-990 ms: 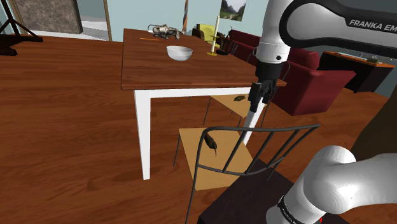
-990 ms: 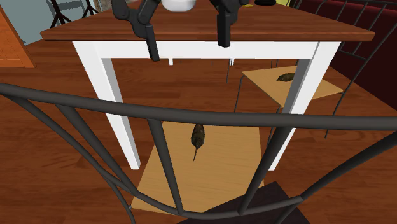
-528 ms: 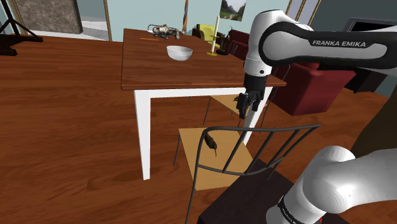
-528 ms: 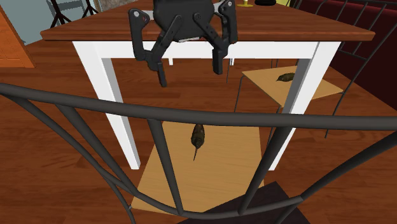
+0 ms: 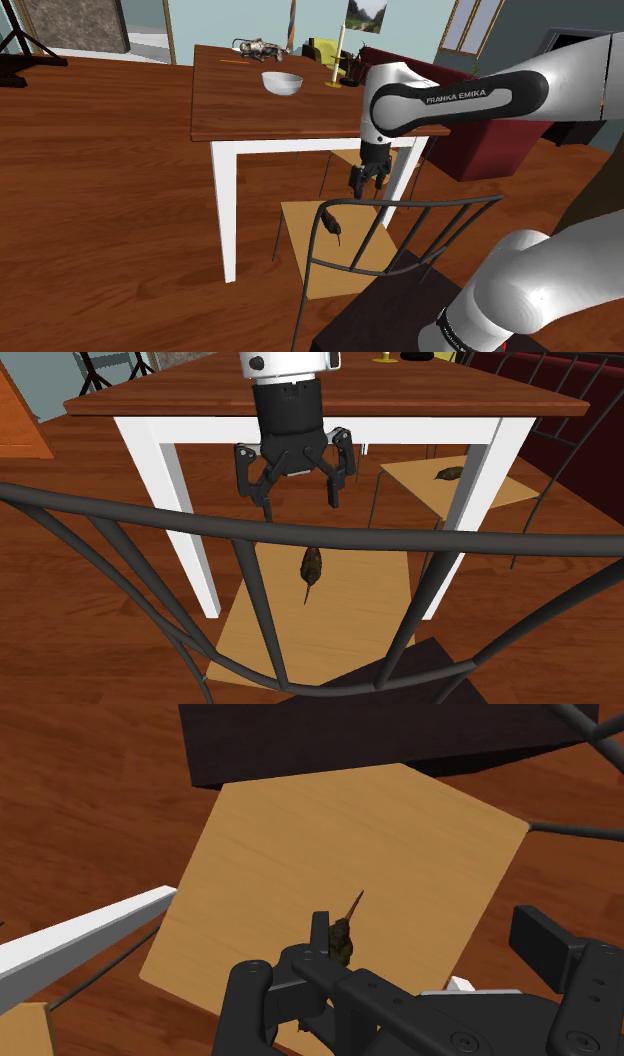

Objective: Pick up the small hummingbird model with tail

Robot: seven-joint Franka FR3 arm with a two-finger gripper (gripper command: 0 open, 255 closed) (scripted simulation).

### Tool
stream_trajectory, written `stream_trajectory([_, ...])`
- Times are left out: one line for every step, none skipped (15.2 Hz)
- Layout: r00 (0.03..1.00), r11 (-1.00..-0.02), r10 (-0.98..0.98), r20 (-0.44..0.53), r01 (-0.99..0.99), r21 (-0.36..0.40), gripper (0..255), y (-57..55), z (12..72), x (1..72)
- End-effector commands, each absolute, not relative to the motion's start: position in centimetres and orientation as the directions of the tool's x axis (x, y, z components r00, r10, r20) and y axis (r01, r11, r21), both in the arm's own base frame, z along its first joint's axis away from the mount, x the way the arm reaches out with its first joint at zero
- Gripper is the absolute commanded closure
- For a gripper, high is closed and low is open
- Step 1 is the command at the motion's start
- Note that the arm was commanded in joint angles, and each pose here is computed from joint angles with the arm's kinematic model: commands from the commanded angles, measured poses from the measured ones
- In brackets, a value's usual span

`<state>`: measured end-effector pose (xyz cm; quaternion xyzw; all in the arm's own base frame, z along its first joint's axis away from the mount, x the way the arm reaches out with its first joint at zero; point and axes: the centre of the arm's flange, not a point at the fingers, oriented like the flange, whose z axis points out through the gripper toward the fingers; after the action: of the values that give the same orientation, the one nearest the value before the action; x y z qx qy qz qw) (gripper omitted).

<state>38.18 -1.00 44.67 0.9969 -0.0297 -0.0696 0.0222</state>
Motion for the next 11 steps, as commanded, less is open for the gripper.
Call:
stream_trajectory([0.987, -0.996, -0.076, -0.138, -0.070, 0.049, 0, -1.7, 42.1, 39.7])
stream_trajectory([0.987, -0.996, -0.083, -0.139, -0.077, 0.049, 0, -2.0, 41.0, 40.3])
stream_trajectory([0.986, -0.995, -0.090, -0.141, -0.084, 0.049, 0, -2.3, 39.9, 41.0])
stream_trajectory([0.985, -0.995, -0.097, -0.142, -0.091, 0.049, 0, -2.6, 38.7, 41.7])
stream_trajectory([0.984, -0.994, -0.103, -0.143, -0.097, 0.049, 0, -2.9, 37.6, 42.4])
stream_trajectory([0.983, -0.993, -0.110, -0.144, -0.104, 0.049, 0, -3.2, 36.5, 43.0])
stream_trajectory([0.982, -0.993, -0.117, -0.146, -0.111, 0.049, 0, -3.5, 35.4, 43.7])
stream_trajectory([0.981, -0.992, -0.124, -0.147, -0.118, 0.049, 0, -3.9, 34.3, 44.3])
stream_trajectory([0.980, -0.991, -0.131, -0.148, -0.125, 0.049, 0, -4.2, 33.1, 45.0])
stream_trajectory([0.979, -0.990, -0.137, -0.149, -0.131, 0.050, 0, -4.5, 32.0, 45.7])
stream_trajectory([0.978, -0.989, -0.144, -0.151, -0.138, 0.050, 0, -4.9, 30.9, 46.3])
